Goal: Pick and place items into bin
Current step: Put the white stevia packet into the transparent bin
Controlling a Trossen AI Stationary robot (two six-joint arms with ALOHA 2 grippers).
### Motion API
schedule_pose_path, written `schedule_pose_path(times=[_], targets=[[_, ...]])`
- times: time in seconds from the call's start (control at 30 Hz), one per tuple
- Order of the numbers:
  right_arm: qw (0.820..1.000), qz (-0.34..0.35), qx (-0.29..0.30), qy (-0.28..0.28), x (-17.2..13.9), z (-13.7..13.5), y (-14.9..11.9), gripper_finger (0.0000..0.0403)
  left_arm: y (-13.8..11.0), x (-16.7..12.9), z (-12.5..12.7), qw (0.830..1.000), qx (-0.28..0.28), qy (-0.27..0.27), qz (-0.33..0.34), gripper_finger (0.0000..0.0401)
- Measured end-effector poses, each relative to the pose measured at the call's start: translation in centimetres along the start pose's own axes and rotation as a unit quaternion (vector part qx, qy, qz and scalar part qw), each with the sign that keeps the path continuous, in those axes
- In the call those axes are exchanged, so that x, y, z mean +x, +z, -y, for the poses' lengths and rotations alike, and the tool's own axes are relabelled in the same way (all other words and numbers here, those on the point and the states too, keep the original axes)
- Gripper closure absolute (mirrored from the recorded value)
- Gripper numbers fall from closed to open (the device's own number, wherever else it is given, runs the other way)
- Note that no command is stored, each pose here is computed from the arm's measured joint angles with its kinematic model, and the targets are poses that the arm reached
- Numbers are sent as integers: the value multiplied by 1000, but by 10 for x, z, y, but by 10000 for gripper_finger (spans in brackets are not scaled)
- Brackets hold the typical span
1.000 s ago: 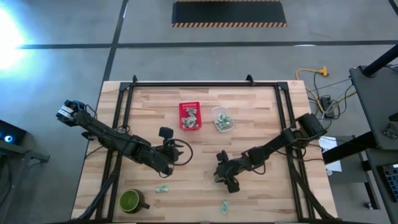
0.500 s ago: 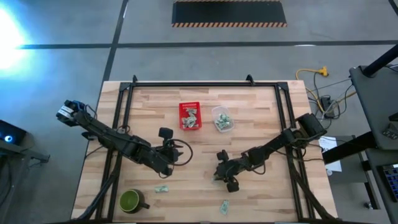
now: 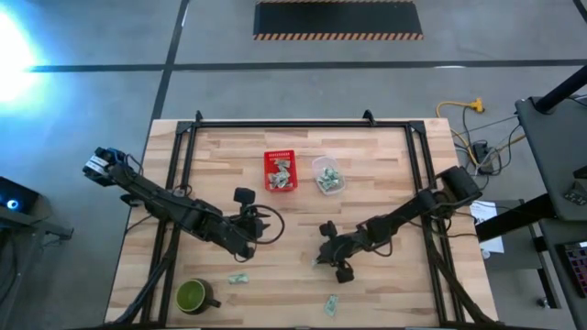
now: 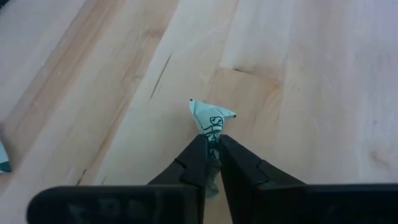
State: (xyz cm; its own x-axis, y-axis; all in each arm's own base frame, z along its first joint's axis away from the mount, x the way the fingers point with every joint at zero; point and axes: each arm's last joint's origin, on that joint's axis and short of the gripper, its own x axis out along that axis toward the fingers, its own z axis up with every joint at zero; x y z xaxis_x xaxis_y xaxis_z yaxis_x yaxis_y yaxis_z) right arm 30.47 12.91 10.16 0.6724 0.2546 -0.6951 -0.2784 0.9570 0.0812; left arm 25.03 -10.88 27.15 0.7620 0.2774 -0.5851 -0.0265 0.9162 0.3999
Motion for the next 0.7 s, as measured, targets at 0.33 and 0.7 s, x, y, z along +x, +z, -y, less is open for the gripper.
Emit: schedule_pose_path(times=[0.33, 0.7], targets=[[998, -5, -34, -47, -27, 4, 13, 372, -4, 0, 0, 1000, 13, 1, -18, 305], [949, -11, -67, -309, -102, 46, 36, 372, -6, 0, 0, 1000, 12, -6, -24, 305]])
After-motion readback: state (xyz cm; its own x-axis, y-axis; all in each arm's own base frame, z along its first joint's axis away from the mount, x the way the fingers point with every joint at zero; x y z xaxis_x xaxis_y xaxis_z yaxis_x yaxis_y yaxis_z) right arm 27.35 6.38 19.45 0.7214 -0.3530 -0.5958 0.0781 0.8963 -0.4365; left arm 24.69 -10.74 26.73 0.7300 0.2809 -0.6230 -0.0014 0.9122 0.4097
